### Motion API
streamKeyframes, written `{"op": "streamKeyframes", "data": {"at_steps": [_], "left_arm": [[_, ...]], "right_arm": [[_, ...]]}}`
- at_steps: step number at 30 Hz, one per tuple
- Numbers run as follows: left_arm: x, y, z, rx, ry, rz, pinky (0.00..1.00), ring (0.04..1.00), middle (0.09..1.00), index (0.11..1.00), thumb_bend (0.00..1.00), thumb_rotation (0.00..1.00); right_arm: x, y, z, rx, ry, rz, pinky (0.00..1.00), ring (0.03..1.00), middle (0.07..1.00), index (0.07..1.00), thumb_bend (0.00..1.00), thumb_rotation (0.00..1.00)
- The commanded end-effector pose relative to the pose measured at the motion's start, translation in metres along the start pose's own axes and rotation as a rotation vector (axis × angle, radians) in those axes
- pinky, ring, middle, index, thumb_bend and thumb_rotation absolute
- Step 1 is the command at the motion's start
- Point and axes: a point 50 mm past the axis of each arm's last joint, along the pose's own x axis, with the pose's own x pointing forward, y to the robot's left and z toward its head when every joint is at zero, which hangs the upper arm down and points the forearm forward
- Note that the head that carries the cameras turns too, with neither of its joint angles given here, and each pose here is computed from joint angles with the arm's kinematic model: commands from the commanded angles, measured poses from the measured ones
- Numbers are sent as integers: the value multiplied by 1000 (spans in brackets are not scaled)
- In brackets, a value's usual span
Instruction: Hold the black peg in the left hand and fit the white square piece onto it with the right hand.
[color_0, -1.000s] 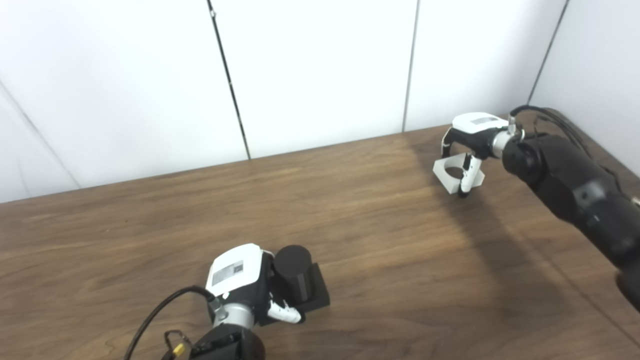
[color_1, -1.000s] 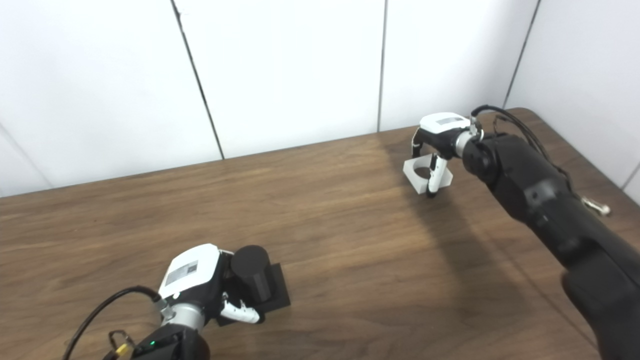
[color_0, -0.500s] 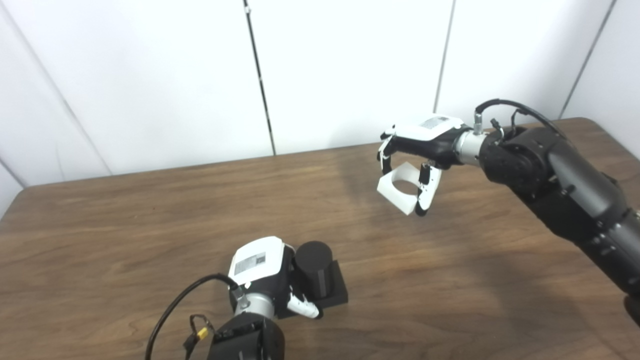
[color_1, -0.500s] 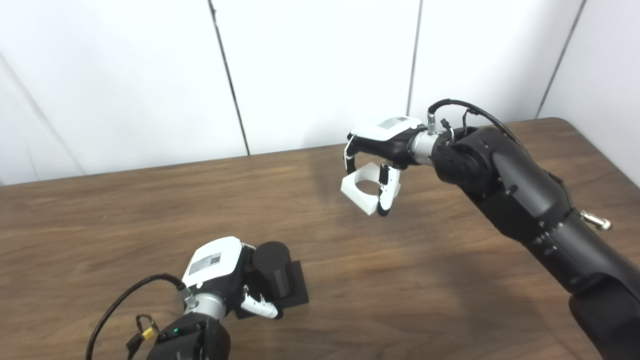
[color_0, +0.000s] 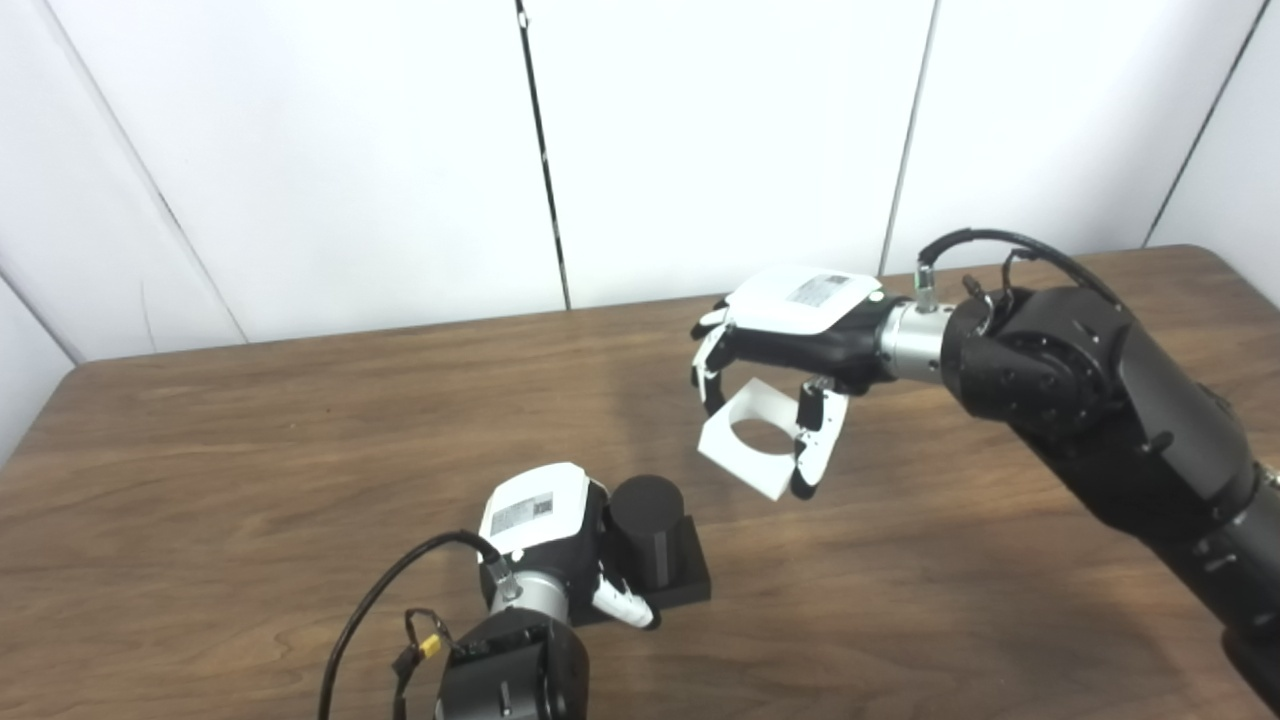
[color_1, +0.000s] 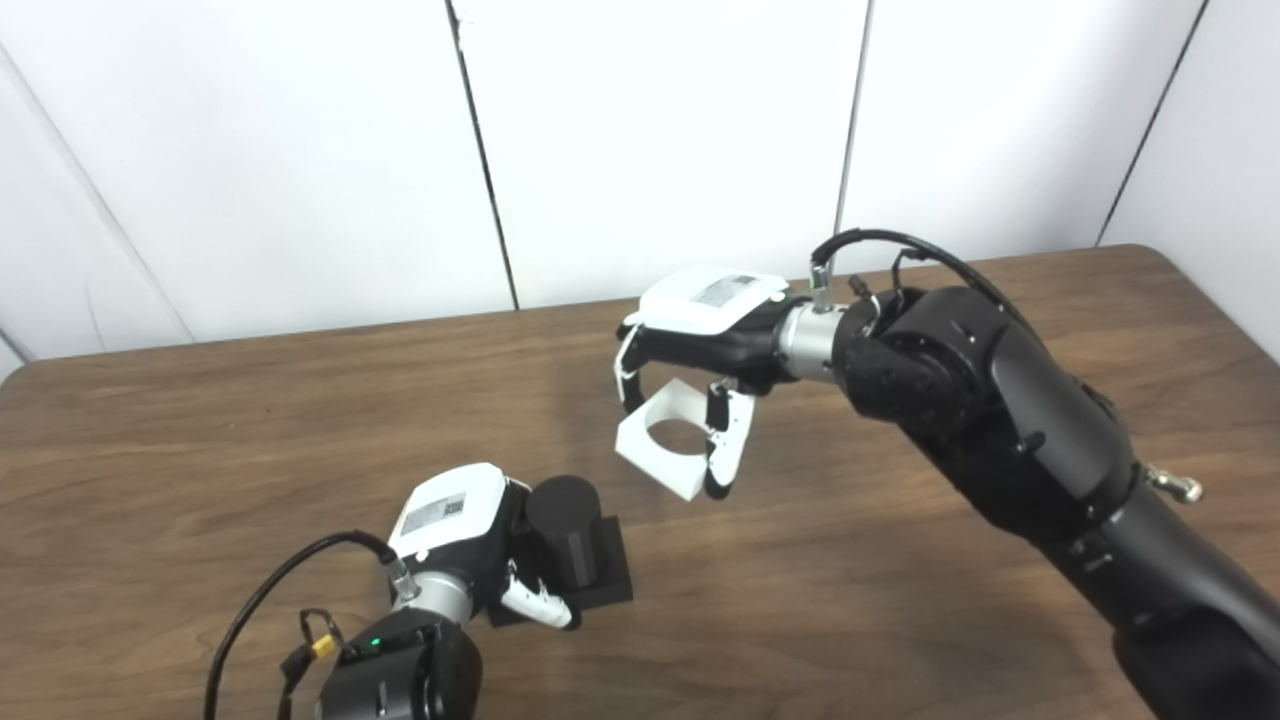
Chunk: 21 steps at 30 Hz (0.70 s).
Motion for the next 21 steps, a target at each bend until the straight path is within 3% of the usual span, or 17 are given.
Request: {"op": "streamKeyframes", "data": {"at_steps": [1, 10, 21], "left_arm": [[4, -29, 22, -53, 15, -143, 788, 862, 798, 484, 523, 50], [4, -29, 28, -35, 9, -143, 764, 848, 781, 483, 523, 52], [3, -30, 36, -63, 11, -144, 774, 855, 781, 484, 523, 52]], "right_arm": [[-5, -23, 10, -33, -30, -70, 960, 918, 780, 481, 526, 139], [-1, -15, 35, -28, -128, -65, 967, 923, 780, 482, 526, 138], [14, 1, 45, -21, -196, -62, 971, 923, 778, 482, 525, 136]]}}
